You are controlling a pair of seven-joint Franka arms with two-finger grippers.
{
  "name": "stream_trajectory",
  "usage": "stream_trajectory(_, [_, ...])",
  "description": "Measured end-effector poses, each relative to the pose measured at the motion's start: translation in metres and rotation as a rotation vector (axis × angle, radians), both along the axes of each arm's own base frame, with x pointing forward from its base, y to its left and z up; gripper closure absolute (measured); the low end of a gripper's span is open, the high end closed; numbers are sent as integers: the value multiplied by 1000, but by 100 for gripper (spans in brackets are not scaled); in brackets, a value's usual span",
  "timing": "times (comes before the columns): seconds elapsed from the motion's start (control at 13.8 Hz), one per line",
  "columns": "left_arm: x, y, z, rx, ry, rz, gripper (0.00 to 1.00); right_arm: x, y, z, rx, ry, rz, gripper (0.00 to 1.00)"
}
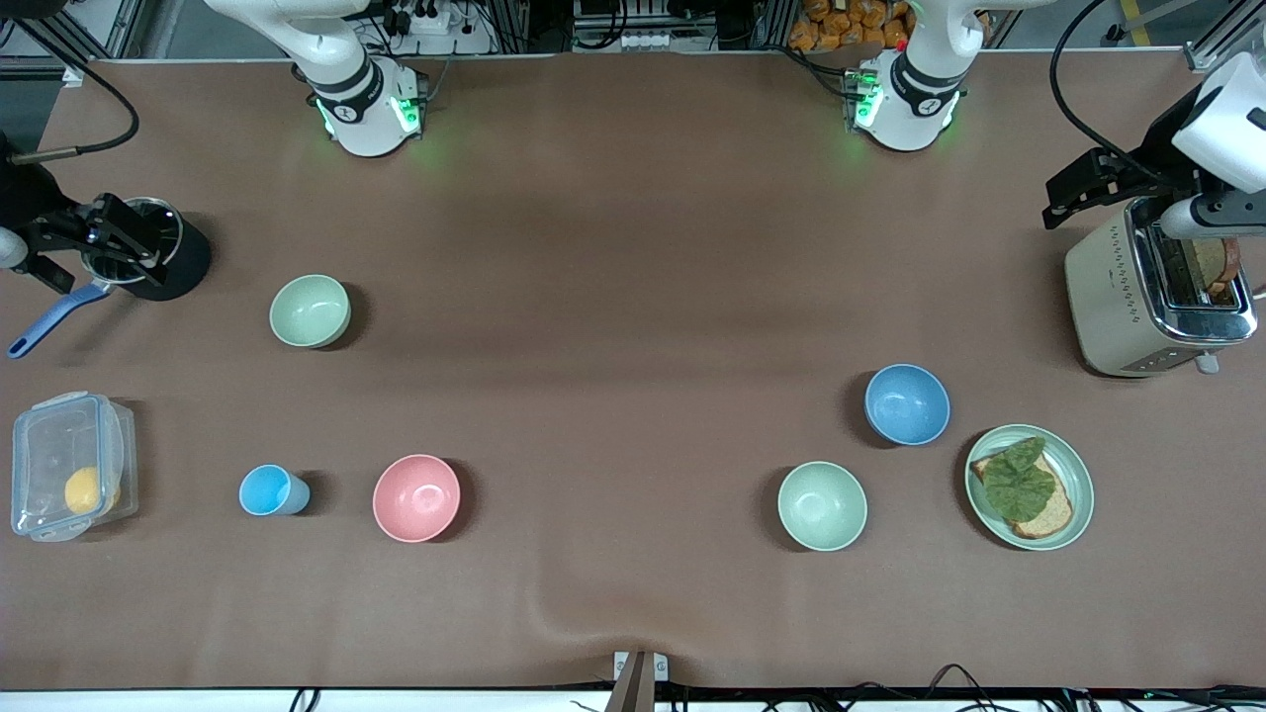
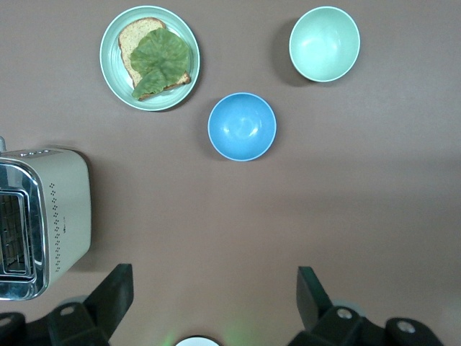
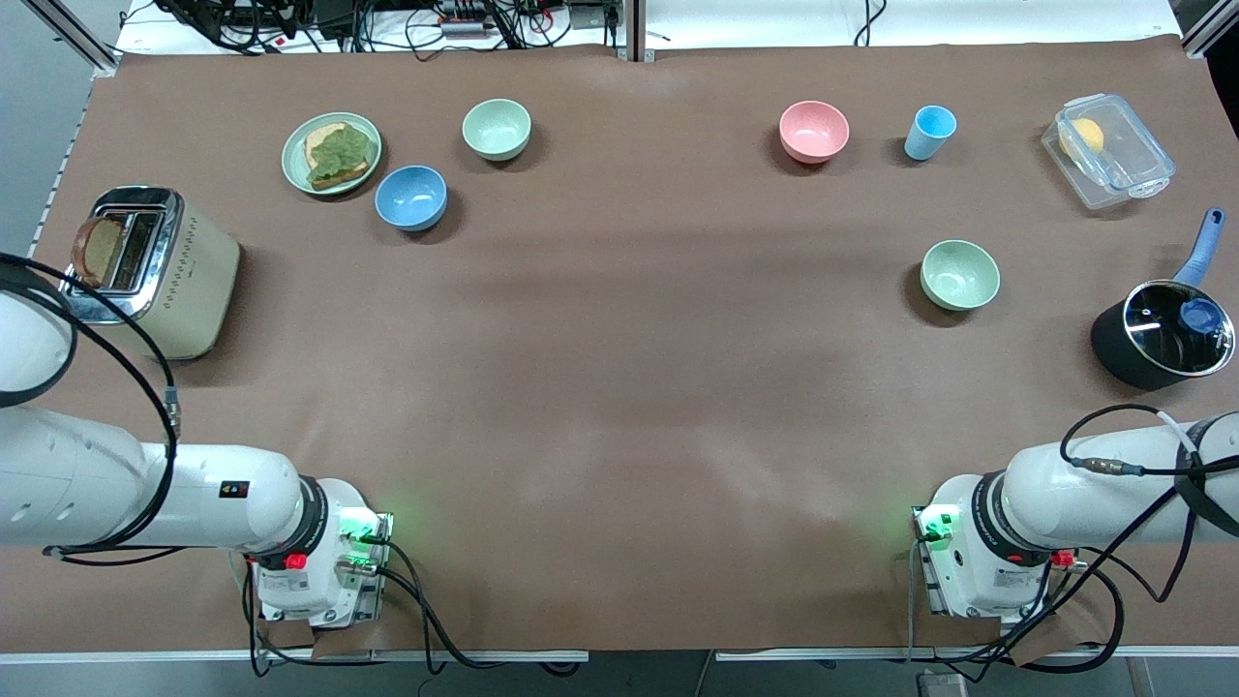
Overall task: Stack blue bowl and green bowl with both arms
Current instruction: 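Move the left gripper to the blue bowl while the right gripper reaches the green bowl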
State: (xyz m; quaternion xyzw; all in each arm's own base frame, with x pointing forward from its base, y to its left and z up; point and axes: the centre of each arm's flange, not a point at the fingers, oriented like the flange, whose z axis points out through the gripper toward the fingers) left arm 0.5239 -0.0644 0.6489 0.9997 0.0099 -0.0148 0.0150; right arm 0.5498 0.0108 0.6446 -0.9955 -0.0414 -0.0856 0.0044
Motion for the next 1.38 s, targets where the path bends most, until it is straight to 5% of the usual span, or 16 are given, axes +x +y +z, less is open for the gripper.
stream_trajectory(0.58, [3,-5,-6,1,13,-10,0,3,0,8,0,-18,0,0])
stream_trajectory(0.94, [33,-3,-73,7,139,-3,0,5,0,4,0,-8,3,0])
stream_trajectory(1.16, [59,-4,-132,12,208,-3,0,12,-1,-12,-1,31,3,0])
stream_trajectory(1.38, [76,-7,-184,13,250,-4,0,27,-6,-58,-3,153,-5,0])
